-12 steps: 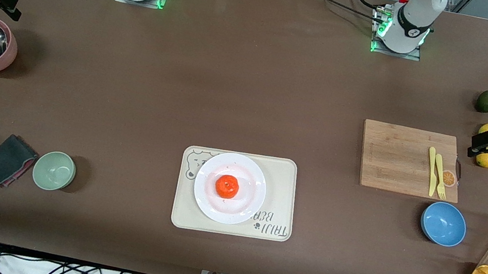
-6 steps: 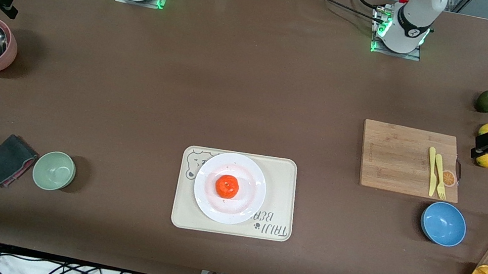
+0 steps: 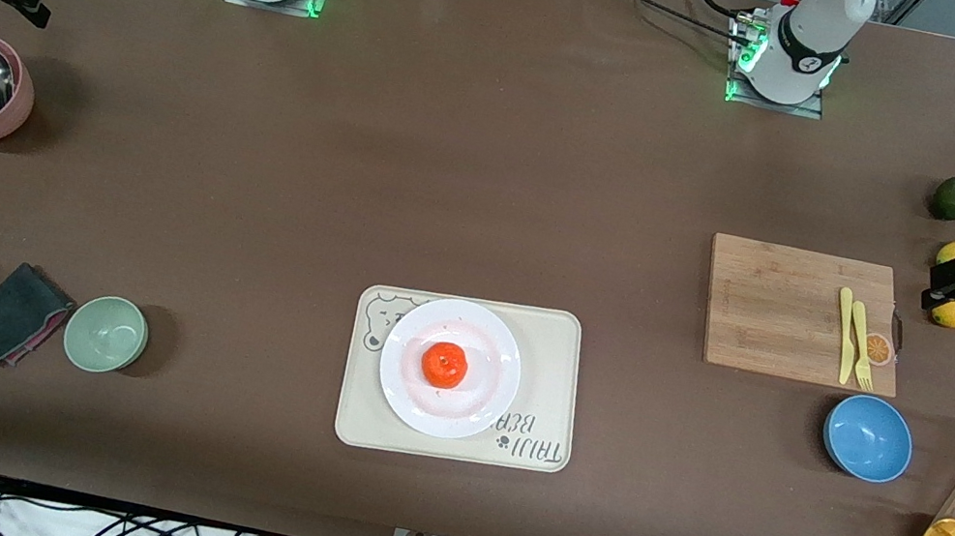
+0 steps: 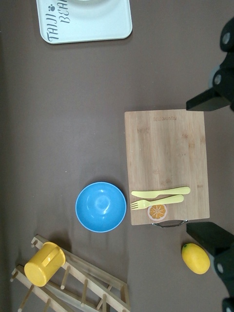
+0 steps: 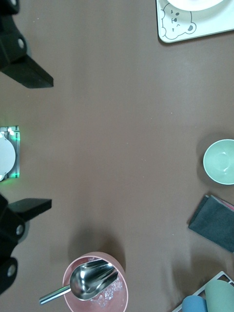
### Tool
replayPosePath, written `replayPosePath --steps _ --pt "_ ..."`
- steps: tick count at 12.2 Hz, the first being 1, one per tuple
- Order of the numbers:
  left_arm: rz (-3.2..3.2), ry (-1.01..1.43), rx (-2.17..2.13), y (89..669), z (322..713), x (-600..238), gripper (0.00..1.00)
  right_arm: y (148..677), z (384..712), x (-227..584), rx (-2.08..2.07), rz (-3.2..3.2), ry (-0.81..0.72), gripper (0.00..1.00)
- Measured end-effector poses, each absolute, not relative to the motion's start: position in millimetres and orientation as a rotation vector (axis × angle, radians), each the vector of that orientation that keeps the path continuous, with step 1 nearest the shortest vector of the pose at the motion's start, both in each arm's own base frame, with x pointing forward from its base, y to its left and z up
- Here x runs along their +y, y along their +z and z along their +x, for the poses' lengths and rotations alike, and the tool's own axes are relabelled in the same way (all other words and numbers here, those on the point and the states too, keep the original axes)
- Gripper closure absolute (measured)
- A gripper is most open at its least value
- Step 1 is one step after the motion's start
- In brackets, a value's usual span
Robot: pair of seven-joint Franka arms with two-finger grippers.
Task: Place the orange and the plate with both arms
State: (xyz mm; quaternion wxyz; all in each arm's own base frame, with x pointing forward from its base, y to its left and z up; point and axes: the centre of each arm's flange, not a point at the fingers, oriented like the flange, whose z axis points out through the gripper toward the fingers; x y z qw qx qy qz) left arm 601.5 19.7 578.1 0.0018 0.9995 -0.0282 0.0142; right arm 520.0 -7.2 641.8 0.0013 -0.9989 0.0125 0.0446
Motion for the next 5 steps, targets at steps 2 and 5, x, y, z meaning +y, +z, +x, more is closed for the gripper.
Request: replayPosePath --steps 2,5 --pt "3.136 0.045 -0.091 578.1 601.6 18.7 0.0 641.8 520.1 -7.2 0.039 -3.136 0.139 0.0" --pt "3.135 0.045 -0.101 578.2 601.7 15.0 0.0 642.3 523.0 -7.1 0.039 -3.137 0.112 0.0"
